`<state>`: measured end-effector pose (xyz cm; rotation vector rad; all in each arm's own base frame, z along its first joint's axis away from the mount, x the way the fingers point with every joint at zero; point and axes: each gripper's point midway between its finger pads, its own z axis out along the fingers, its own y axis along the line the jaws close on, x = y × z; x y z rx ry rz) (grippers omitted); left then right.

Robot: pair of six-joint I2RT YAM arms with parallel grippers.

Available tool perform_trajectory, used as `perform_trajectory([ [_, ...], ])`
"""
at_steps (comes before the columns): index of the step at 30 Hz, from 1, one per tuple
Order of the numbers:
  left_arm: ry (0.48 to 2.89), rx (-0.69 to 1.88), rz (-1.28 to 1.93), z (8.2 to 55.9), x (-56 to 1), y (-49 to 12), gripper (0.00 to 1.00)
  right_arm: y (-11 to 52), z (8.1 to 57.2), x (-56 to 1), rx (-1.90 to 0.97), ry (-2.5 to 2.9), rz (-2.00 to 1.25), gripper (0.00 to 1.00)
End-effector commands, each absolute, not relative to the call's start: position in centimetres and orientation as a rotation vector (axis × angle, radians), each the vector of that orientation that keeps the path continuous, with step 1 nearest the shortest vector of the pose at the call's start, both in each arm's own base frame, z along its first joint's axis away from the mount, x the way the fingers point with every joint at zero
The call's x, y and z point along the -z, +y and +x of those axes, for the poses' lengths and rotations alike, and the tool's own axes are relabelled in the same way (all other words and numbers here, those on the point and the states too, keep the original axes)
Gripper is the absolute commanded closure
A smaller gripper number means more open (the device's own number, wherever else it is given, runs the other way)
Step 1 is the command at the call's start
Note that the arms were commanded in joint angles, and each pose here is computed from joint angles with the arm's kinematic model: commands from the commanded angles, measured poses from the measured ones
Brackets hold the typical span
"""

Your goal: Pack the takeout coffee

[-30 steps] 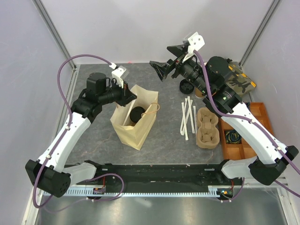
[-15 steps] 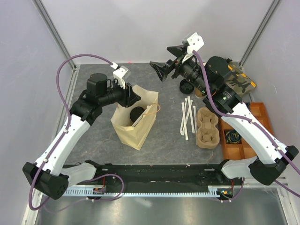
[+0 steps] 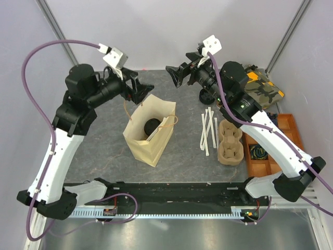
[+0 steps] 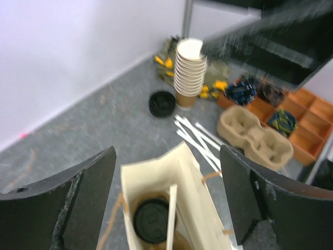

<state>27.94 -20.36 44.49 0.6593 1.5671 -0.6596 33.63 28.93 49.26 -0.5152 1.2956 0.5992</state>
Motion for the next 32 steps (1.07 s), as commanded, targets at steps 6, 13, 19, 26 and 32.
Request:
perform_trajectory([
  [6,1.739,0.683,0.385,33.6,-47.0,-15.0,0.02,22.8,39.5,-46.9,-0.526,1.463,-0.218,0.02],
  [13,1.844,0.7,0.219,37.9,-45.7,-9.3,0.0,16.4,43.2,-43.3,-0.396,1.616,-0.118,0.02],
  [19,2.098,0.618,0.19,39.9,-38.7,-6.4,0.0,10.1,43.9,-39.4,-0.268,1.757,-0.046,0.02],
  [26,2.272,0.478,0.187,40.5,-33.1,-4.1,0.0,6.9,41.6,-34.7,-0.227,1.894,-0.036,0.02],
  [32,2.296,0.466,0.17,41.2,-32.0,-3.8,0.0,6.4,40.7,-34.4,-0.226,1.9,-0.025,0.02],
])
